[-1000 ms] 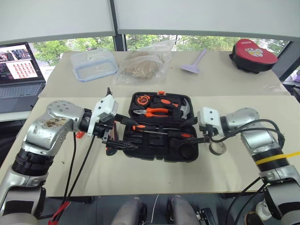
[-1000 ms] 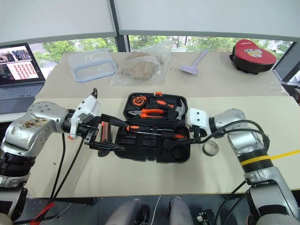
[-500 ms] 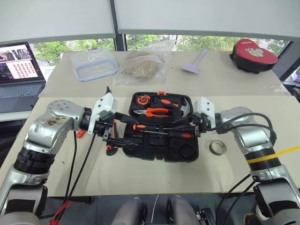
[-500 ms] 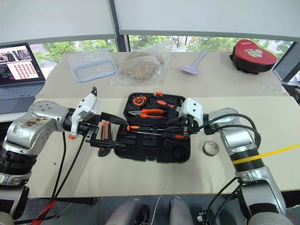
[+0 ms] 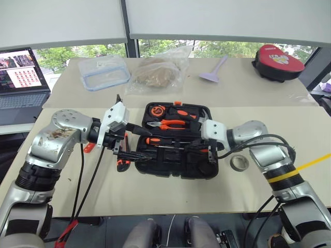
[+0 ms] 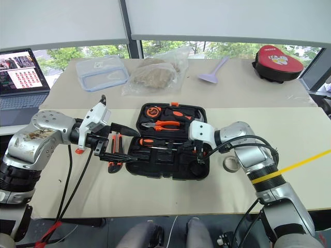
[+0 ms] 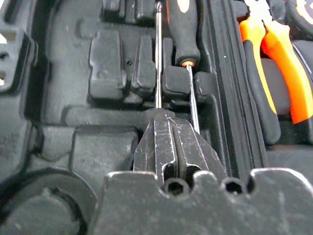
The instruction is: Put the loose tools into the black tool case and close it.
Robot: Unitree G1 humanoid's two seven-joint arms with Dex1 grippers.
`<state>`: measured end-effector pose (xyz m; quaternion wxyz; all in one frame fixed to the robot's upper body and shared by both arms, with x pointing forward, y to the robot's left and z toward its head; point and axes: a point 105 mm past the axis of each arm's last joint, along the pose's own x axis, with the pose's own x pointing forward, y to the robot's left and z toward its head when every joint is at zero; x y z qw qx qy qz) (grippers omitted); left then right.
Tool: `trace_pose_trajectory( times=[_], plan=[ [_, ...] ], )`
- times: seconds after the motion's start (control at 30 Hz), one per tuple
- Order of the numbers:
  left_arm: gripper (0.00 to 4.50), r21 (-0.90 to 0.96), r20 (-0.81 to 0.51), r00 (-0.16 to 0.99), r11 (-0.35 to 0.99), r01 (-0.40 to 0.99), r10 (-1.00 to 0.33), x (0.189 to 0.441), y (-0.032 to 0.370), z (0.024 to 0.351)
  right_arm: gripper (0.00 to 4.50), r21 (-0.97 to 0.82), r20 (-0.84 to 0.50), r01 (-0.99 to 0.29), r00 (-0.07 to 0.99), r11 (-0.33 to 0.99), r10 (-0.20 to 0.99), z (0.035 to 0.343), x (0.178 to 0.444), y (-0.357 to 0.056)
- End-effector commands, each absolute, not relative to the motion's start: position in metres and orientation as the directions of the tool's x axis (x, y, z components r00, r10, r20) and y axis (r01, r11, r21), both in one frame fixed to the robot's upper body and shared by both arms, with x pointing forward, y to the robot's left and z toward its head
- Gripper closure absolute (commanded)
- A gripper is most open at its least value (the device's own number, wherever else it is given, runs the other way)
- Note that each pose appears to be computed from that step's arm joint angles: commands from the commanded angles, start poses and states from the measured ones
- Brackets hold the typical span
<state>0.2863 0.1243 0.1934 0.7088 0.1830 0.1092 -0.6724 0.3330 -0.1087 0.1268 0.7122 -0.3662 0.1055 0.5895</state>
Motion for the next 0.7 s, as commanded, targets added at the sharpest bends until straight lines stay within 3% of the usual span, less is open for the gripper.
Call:
trace_pose_trajectory(
  times=[0.03, 0.23, 0.33, 0.53, 0.7],
  plan=[
    [0.00, 0.161, -0.391, 0.100, 0.039, 0.986, -0.915, 0.288, 0.126, 0.201, 4.48, -0.336, -0.602, -0.941, 0.249, 0.042, 0.759, 0.113, 0.328, -0.107],
    [0.00, 0.169, -0.393, 0.246, 0.194, 0.966, -0.886, 0.293, 0.146, 0.198, 4.48, -0.338, -0.329, -0.917, 0.325, 0.211, 0.887, 0.186, 0.331, -0.103],
    [0.00, 0.149, -0.379, 0.369, 0.338, 0.929, -0.849, 0.287, 0.169, 0.196, 3.74, -0.271, -0.251, -0.937, 0.289, 0.220, 0.924, 0.211, 0.312, -0.112],
    [0.00, 0.088, -0.414, 0.622, 0.651, 0.754, -0.664, 0.256, 0.239, 0.174, 1.65, -0.189, -0.201, -0.971, 0.187, 0.150, 0.962, 0.235, 0.264, -0.128],
    [0.00, 0.062, -0.469, 0.757, 0.838, 0.543, -0.455, 0.231, 0.303, 0.151, 0.03, -0.163, -0.200, -0.967, 0.227, 0.196, 0.953, 0.233, 0.256, -0.135]
  ],
)
